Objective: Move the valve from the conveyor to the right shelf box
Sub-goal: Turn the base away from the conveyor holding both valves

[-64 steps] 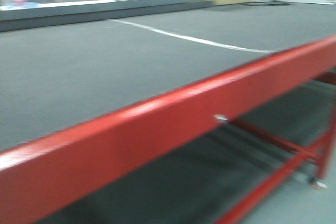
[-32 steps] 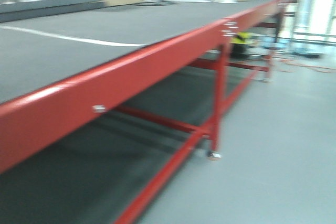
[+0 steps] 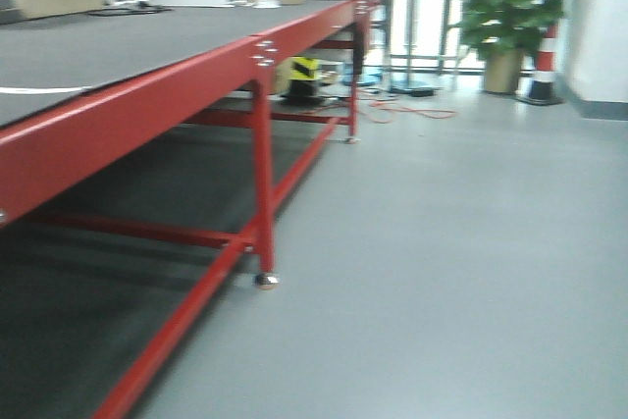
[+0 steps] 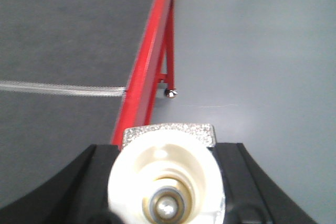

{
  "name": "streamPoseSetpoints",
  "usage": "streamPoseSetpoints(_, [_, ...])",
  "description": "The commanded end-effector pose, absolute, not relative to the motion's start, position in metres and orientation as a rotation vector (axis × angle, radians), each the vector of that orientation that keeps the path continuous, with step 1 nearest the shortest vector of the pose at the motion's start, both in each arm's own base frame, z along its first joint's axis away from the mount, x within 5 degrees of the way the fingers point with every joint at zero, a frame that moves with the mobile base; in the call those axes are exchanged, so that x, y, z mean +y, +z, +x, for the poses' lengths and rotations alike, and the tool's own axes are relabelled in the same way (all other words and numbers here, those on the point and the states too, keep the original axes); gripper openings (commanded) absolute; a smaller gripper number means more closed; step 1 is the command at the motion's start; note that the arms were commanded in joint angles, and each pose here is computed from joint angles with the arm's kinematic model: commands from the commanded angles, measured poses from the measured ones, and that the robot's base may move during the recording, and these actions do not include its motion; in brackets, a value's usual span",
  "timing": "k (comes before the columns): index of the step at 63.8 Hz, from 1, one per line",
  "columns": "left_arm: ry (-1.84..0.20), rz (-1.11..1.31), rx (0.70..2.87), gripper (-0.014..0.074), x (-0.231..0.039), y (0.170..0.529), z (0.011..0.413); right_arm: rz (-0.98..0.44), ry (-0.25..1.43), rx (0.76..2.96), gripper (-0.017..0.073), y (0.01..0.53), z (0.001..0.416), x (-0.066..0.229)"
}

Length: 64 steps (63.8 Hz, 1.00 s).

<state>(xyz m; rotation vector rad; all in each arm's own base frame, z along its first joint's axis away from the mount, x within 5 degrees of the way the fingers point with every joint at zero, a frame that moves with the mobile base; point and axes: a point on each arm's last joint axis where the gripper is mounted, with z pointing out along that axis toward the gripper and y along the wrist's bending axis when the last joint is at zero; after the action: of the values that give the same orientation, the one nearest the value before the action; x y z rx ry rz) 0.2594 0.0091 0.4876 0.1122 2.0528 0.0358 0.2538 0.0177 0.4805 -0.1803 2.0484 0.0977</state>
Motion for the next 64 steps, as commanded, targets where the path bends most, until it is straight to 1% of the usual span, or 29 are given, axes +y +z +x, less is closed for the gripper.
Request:
streamPoseSetpoints(1, [0.025,0.105,1.982,-0.0111,0.0072,0.4973,0.2561,-0.175,0.079,1.949,-0.0153,0.4946,0.2509,0.0166])
streamPoseSetpoints(64, [0.030,0.105,1.983,-0.0111,0.0075,0.4973,0.2561,-0.175,0.079,1.949,-0.0153,0.4946,0.2509,0.0166])
